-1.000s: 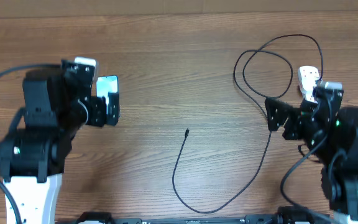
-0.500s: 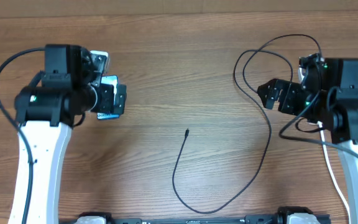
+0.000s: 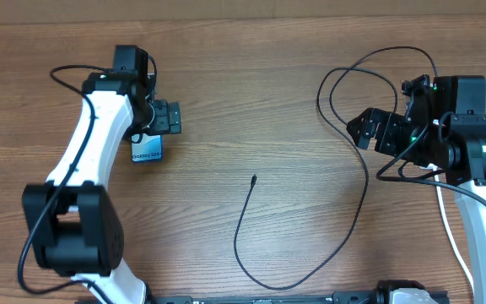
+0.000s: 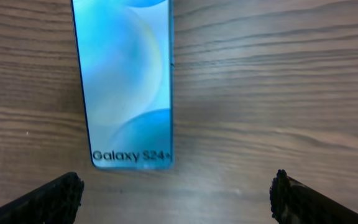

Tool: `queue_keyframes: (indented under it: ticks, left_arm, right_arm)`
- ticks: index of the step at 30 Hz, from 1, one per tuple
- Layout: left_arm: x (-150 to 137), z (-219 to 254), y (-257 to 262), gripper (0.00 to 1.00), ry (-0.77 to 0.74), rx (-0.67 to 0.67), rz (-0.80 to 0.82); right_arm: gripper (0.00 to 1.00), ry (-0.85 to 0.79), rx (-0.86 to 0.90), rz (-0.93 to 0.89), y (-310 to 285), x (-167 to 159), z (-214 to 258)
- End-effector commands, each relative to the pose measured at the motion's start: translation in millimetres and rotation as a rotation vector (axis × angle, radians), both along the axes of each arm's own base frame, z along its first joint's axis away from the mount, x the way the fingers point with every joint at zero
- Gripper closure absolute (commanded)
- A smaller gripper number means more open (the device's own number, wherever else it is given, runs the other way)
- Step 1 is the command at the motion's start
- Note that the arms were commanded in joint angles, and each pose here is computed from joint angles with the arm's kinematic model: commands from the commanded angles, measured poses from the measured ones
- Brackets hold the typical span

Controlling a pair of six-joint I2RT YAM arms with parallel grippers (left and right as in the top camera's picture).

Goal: Plug charger to phone and switch on socket
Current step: 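Move the left gripper over the phone and grasp its top edge, then lift the phone with the left gripper and tilt it upright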

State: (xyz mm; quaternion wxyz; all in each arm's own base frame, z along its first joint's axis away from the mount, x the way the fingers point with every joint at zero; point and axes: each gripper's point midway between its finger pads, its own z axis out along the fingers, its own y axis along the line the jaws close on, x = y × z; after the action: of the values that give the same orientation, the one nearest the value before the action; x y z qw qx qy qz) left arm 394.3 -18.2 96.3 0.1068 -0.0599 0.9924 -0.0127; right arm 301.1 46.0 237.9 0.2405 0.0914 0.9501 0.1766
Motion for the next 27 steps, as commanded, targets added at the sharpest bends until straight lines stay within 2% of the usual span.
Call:
queue_keyframes:
  ticks: [1, 12, 21, 27]
  left_arm:
    - [10, -27, 20, 0.00, 0.040, 0.068, 0.024]
    - [10, -108, 40, 0.00, 0.184, 0.059, 0.026]
    - [20, -115, 36, 0.00, 0.152, 0.037, 0.027]
    - [19, -115, 35, 0.10, 0.157, 0.035, 0.035]
  right_arm:
    - [0.00, -0.032, 0.004, 0.005, 0, 3, 11]
    - [0.00, -0.023, 0.001, 0.004, 0, 1, 10]
    - [0.00, -0.004, 0.002, 0.004, 0, -3, 7]
    - [0.00, -0.004, 0.002, 0.003, 0, -3, 7]
